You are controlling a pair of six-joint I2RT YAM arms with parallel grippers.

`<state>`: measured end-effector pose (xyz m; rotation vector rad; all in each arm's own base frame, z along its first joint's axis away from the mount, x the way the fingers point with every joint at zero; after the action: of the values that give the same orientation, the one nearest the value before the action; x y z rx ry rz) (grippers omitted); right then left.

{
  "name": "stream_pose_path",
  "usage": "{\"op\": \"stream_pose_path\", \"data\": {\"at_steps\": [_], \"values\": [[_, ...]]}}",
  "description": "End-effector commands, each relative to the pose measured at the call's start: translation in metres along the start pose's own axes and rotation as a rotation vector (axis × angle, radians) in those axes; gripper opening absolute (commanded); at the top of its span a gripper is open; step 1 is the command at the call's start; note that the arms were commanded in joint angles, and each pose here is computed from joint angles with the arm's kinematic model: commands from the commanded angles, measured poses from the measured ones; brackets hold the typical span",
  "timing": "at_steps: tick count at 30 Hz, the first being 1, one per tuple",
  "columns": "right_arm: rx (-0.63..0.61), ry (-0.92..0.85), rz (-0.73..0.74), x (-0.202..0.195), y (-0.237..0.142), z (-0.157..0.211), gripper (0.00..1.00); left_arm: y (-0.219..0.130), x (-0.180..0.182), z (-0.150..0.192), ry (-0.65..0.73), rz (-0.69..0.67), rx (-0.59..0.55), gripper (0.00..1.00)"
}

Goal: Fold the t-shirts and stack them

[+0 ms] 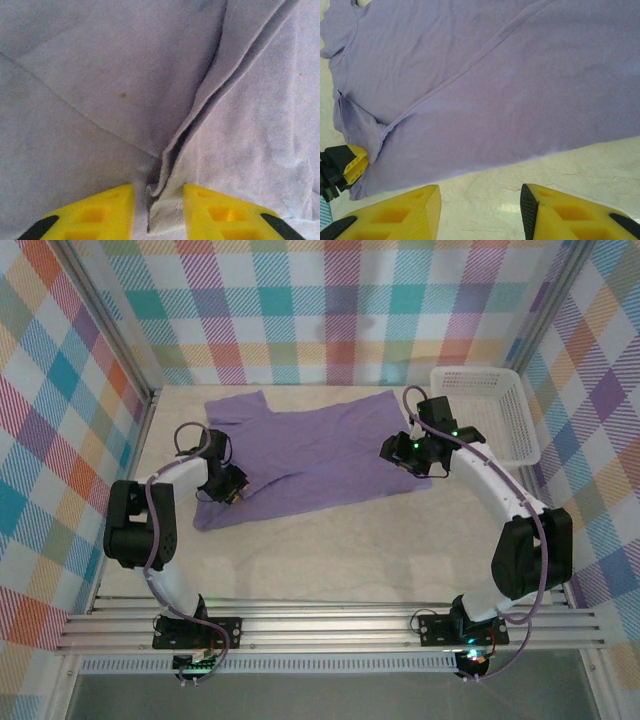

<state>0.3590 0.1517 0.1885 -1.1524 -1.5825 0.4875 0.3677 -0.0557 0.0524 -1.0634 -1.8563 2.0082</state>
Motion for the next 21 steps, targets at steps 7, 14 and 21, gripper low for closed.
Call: {"op": "stream_pose_path", "data": {"at_steps": [7, 14, 21], "values": [[0.014, -0.004, -0.023, 0.003, 0.000, 0.012, 0.46, -0.012, -0.028, -0.006, 0.031, 0.073, -0.036, 0.00], [0.009, 0.000, -0.004, -0.001, 0.001, 0.013, 0.46, -0.021, -0.050, -0.019, 0.037, 0.095, -0.059, 0.00], [0.022, 0.009, 0.007, -0.005, 0.005, 0.017, 0.46, -0.007, -0.089, -0.033, 0.062, 0.131, -0.023, 0.00]]}}
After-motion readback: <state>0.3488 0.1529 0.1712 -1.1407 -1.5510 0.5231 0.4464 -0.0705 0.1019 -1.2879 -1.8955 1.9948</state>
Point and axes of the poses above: each hand's point on the last joint's axis, 136 mm out from that joint toward the fingers, its own y axis out along the fingers, its own x axis along the line the jaws close on, z = x × y, the point moved 2 cm from there along -y, back along the fingers, and after that the axes turned 5 degrees about -y, right-handed, at the moved point
